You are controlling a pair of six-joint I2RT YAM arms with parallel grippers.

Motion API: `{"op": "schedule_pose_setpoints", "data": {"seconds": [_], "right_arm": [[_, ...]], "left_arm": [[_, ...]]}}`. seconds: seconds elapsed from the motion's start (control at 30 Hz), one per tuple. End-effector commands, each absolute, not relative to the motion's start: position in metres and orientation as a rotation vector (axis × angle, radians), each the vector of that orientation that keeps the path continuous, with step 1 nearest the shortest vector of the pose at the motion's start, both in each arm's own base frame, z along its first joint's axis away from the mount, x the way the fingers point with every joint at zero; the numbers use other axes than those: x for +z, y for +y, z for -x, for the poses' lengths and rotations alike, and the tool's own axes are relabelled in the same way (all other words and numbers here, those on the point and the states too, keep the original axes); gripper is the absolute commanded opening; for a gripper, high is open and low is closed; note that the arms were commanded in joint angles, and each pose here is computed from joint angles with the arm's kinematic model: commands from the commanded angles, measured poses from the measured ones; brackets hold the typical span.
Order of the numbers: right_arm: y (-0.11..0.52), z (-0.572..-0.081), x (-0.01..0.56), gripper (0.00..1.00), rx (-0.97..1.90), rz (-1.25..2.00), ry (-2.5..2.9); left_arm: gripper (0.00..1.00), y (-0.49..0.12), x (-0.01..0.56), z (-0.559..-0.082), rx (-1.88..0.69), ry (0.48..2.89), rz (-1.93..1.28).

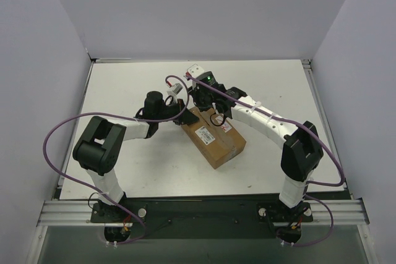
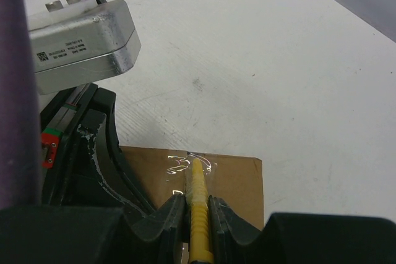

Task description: Unpack the express box

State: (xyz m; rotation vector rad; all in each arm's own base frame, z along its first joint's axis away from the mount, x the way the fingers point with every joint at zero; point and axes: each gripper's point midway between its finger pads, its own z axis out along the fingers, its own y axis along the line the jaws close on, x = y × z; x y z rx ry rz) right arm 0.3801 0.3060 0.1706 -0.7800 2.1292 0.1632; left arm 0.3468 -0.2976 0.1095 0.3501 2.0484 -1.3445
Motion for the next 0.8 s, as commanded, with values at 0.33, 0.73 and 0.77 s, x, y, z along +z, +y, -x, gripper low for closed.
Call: {"op": "schedule_pose_setpoints", "data": {"seconds": [0.33, 0.73, 0.77], "right_arm": [[0.319, -0.376, 0.177, 0.00, 0.238, 0.761, 2.133], [0.314, -0.368, 0.163, 0.00, 0.222, 0.797, 2.166], [0.314, -0.366, 0.162, 0.00, 0.227, 0.800, 2.169]], "left_arm": [[0.00, -0.285, 0.075, -0.353, -1.246, 2.151, -0.277], [0.00, -0.284, 0.072, -0.354, -1.236, 2.159, -0.268], [0.00, -0.285, 0.072, -0.354, -1.237, 2.157, -0.268]]}}
